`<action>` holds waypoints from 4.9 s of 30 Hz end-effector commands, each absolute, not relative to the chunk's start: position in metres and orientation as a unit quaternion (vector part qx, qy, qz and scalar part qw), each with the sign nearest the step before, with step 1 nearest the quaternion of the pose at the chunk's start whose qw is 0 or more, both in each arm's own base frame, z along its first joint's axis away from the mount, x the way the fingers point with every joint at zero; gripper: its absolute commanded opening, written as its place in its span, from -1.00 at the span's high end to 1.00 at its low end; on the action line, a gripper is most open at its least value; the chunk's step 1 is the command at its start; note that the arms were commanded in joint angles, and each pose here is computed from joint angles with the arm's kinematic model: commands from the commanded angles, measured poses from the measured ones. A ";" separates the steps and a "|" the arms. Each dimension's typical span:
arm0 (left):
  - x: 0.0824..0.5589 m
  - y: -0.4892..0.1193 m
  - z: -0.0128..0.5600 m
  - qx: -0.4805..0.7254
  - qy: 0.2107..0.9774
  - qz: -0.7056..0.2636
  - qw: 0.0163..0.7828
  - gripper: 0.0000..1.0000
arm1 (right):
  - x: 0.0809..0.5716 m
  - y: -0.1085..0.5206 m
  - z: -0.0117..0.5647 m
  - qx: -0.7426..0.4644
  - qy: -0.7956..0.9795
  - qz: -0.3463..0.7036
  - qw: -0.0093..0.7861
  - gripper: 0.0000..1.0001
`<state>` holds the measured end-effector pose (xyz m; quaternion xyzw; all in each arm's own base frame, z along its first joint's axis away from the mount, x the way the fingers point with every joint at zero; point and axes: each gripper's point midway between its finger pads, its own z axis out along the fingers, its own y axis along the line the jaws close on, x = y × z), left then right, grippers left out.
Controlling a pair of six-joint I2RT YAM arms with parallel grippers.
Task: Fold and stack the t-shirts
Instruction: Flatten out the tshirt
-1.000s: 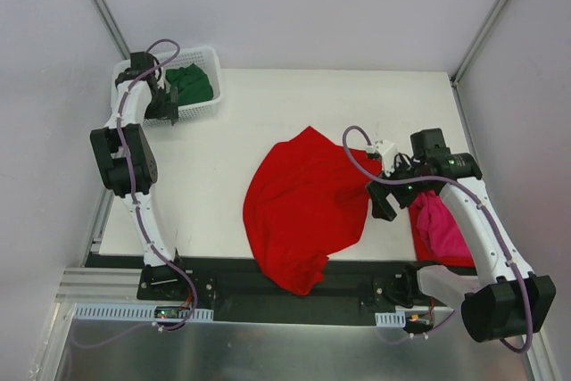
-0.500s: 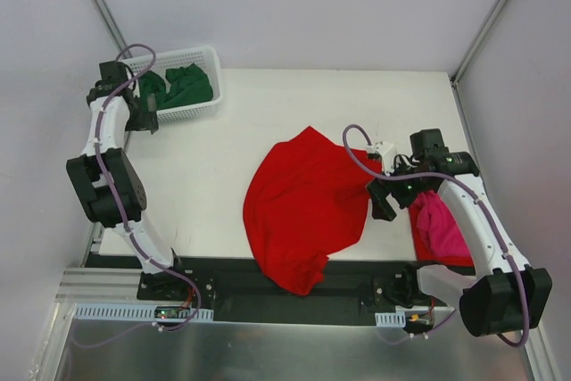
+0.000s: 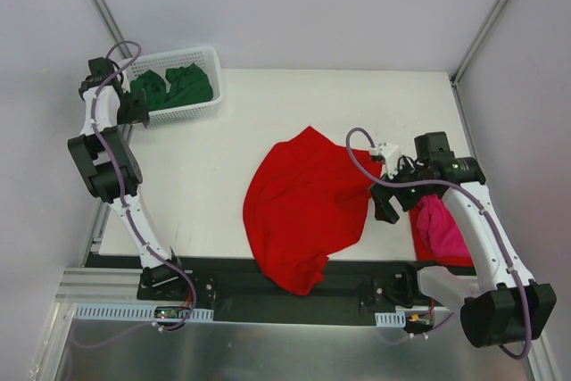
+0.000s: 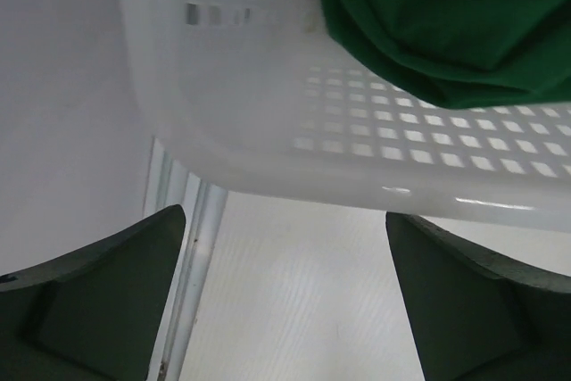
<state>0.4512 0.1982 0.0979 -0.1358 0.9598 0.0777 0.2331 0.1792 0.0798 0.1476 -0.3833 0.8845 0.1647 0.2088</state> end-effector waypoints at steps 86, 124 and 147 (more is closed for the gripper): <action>0.390 0.024 0.181 -0.025 0.948 -0.052 0.312 -0.93 | 0.200 0.068 0.161 -0.326 0.899 0.119 0.268 -1.00; 0.283 -0.134 0.090 0.269 0.934 -0.173 0.159 -0.91 | 0.304 0.101 0.064 -0.373 0.901 0.108 0.191 -0.53; 0.291 -0.129 0.092 0.275 0.934 -0.154 0.169 -0.92 | 0.318 0.113 0.176 -0.429 0.840 0.103 0.316 0.99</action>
